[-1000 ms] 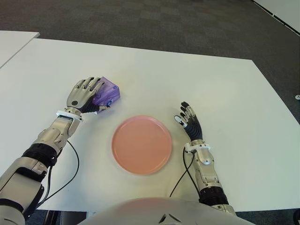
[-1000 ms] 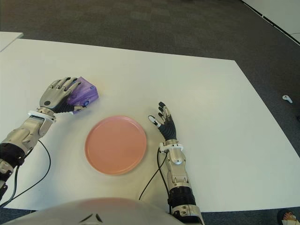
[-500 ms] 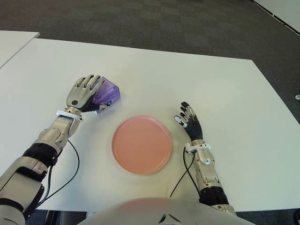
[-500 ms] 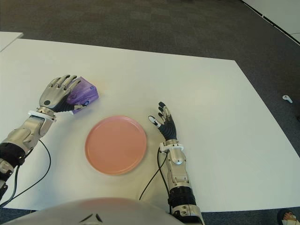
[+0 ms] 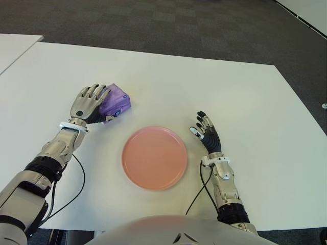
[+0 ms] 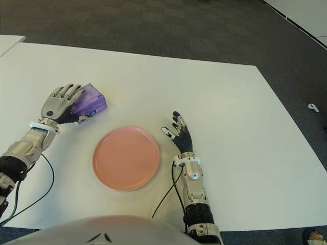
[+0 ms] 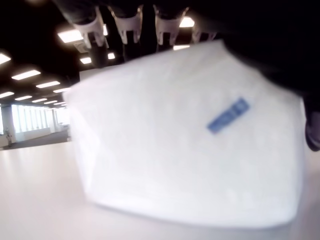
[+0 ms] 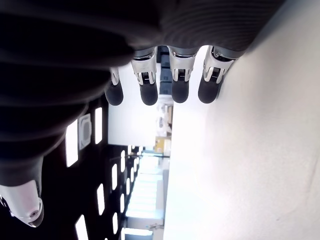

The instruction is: Put the tissue paper into the plate.

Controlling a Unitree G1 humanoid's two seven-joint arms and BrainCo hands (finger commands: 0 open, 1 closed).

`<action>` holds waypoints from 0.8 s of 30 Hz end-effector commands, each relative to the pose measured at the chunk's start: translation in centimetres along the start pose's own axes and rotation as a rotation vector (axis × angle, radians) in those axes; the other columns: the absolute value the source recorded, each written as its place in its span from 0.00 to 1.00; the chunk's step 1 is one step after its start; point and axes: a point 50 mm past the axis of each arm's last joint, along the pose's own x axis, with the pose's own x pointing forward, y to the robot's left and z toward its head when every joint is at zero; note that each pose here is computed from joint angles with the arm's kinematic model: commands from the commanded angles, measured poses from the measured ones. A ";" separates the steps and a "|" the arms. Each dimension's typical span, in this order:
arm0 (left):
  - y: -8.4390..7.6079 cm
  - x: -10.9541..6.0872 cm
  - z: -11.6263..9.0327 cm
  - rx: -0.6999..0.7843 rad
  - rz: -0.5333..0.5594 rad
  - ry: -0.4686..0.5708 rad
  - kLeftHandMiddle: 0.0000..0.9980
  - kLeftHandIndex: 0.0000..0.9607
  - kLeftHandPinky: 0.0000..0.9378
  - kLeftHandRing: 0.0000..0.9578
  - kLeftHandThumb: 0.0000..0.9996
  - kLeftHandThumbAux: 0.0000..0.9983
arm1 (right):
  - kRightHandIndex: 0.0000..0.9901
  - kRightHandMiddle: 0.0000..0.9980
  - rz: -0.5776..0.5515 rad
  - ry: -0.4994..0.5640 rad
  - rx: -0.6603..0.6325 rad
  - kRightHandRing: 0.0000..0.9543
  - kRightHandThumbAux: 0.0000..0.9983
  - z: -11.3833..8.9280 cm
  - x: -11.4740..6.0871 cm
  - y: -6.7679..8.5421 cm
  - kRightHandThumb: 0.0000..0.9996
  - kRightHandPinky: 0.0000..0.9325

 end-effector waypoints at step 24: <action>-3.6 -2.0 1.7 -0.016 -0.152 0.009 0.00 0.00 0.00 0.00 0.00 0.38 | 0.04 0.03 -0.015 0.385 0.046 0.02 0.61 -6.4 -5.2 -0.1 0.10 0.04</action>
